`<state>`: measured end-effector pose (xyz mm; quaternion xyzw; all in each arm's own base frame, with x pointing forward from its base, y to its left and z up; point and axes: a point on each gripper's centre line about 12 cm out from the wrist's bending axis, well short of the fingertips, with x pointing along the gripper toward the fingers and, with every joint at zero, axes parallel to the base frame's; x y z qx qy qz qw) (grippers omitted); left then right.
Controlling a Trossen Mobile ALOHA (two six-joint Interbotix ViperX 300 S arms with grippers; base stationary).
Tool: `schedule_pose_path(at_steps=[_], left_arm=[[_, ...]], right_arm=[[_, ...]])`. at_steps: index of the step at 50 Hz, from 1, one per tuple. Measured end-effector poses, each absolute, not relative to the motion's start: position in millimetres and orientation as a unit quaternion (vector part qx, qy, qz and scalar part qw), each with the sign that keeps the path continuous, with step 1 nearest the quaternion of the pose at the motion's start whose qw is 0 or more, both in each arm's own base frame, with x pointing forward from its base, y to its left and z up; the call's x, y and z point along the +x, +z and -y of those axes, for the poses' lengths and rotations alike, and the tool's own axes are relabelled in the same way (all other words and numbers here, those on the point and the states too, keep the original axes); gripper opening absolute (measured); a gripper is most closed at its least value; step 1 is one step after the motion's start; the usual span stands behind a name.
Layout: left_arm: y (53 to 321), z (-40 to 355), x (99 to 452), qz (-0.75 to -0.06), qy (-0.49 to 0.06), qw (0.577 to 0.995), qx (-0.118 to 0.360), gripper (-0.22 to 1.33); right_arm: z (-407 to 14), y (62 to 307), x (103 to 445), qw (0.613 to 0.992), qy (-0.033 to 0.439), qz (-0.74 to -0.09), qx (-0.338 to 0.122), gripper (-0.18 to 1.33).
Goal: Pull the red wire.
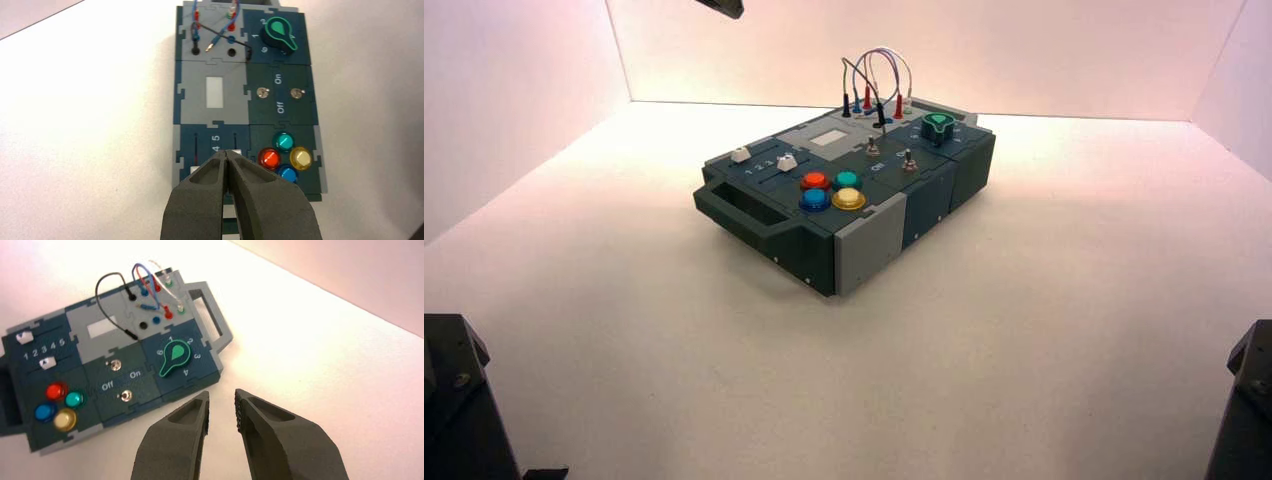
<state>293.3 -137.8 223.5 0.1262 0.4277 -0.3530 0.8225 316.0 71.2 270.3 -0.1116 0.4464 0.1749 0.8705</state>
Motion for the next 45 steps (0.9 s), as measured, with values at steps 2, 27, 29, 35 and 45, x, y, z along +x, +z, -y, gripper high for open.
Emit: schedule_pose_path(at_steps=[2,27,29,35,45], left_arm=[[223.0,137.9,291.9,-0.430,-0.359,0.818,0.131,-0.16],[222.4,141.6,289.9,-0.436,-0.376,0.806,0.140,-0.16],[222.3,141.7,289.6,-0.436,-0.377,0.805,0.139,-0.16],[222.4,142.6,288.7,-0.439,-0.380,0.803,0.134,-0.16],[224.6,146.7,287.5,-0.429,-0.397,0.801,0.127,-0.16]], right_arm=[[-72.8,269.9,317.3,0.865,0.181,-0.453,-0.116,0.62],[-94.6,241.1,337.5,0.816,0.248,-0.503,-0.142,0.62],[-96.3,239.6,340.8,0.817,0.250,-0.501,-0.138,0.62],[-99.1,233.0,349.5,0.821,0.250,-0.496,-0.134,0.62],[-101.4,214.7,364.6,0.818,0.253,-0.496,-0.147,0.62]])
